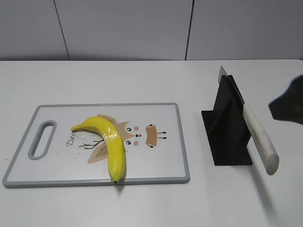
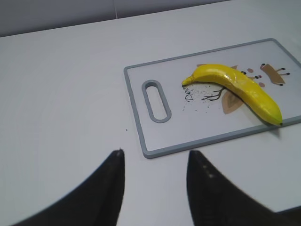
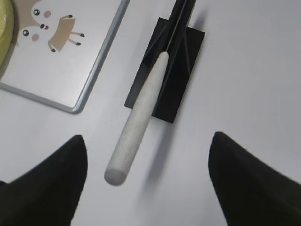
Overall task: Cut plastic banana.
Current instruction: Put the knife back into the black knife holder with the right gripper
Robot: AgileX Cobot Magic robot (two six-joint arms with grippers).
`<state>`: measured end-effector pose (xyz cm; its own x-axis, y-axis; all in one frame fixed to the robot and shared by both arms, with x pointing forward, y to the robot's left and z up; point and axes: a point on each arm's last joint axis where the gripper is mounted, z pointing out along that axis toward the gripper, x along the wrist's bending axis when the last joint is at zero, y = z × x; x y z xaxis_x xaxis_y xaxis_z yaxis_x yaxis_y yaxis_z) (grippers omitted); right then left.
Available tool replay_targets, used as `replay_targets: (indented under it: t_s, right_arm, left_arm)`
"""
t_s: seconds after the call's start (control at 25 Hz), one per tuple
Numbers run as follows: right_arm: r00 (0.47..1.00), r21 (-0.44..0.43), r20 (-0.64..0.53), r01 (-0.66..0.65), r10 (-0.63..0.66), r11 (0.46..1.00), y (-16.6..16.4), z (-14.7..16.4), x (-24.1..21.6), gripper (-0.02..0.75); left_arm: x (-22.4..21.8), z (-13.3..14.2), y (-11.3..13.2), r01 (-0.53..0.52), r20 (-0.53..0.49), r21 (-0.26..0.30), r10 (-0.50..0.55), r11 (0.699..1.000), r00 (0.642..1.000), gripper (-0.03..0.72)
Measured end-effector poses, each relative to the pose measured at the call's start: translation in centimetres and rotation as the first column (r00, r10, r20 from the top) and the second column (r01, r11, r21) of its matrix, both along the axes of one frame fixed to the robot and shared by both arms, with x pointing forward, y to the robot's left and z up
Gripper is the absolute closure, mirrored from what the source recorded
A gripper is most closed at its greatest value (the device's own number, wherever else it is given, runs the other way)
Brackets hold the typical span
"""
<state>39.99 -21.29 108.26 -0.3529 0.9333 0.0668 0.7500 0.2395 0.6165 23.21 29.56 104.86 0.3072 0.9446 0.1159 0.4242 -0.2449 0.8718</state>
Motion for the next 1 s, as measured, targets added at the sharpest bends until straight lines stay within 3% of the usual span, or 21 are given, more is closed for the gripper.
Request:
replay_targets:
  t_s: [0.24,0.48,0.68,1.0]
  right_arm:
    - [0.996,-0.019,0.064,-0.059,0.06,0.998,-3.0,-2.1,-5.5,0.119]
    - [0.989,0.034,0.139,-0.062,0.056,0.998,-5.3,-2.7,-9.8,0.139]
    - [0.974,0.095,0.222,-0.072,0.049,0.993,-6.4,-2.2,-12.1,0.147]
    - [0.968,0.054,0.24,-0.083,0.067,0.995,-7.5,-3.2,-13.8,0.15]
  left_arm:
    - [0.0,0.0,0.0,0.0,0.0,0.0,0.0,1.0,1.0,0.272]
    - [0.0,0.0,0.0,-0.001,0.0,-0.001,0.001,1.0,1.0,0.272]
    - [0.0,0.0,0.0,-0.031,0.0,-0.001,0.031,1.0,1.0,0.272]
    - [0.1,0.0,-0.1,-0.107,0.0,-0.001,0.107,0.994,0.994,0.273]
